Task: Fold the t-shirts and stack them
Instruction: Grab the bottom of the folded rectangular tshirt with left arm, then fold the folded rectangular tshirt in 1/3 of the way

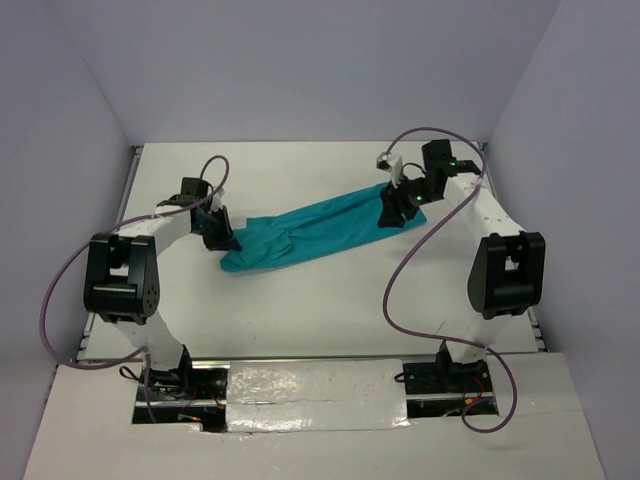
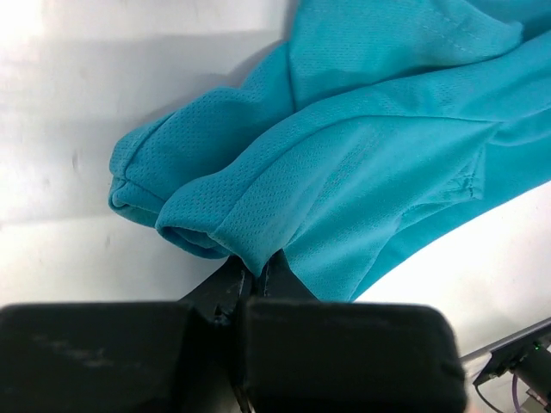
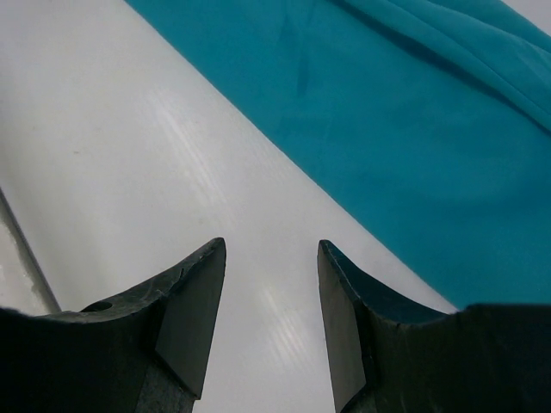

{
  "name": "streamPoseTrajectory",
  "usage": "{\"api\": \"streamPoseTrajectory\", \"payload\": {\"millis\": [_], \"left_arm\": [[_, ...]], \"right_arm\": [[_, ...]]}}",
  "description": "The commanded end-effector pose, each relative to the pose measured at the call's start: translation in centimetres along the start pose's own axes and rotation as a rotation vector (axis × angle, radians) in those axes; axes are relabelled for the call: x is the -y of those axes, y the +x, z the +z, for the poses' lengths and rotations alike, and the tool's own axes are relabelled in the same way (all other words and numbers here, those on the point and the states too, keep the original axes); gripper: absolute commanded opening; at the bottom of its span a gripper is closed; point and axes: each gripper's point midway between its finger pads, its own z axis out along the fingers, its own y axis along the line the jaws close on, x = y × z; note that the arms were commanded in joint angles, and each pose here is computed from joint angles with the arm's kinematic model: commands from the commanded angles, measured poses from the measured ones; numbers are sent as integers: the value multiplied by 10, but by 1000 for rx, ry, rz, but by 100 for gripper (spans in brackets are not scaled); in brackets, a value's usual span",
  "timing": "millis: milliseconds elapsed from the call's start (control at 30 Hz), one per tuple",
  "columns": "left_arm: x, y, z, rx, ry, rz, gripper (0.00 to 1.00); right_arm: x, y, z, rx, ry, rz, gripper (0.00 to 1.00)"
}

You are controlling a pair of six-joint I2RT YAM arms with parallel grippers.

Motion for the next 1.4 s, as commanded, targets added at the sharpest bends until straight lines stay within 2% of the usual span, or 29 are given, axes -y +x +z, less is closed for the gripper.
{"api": "streamPoseTrajectory", "payload": {"millis": [0,100,233,433,533,667,867,1067,1367], "left_arm": [[2,18,-9,-3,12,-25,0],[0,24,-16,17,-1,-46,0],[10,9,-36,88,0,-51,0],[46,-28,-62,179,79,-36,0],[72,-39,-66,185,134,-8,0],[111,-45,-59,148,208,24,0],[156,-55,-30,93,223,48,0],[187,-51,18,3,201,85,0],[218,-40,47,-62,210,125,0]], "right_arm": [[-33,-30,16,31,-55,-92,54],[-58,-58,39,52,-113,-112,54],[-76,-83,60,78,-175,-75,54],[-74,-86,61,92,-152,-65,54],[-71,-84,55,97,-127,-73,54],[-67,-87,42,126,-95,-70,55],[-62,-84,28,153,-69,-47,55],[-53,-76,17,167,-45,-14,55],[-45,-67,9,178,-28,17,55]]}}
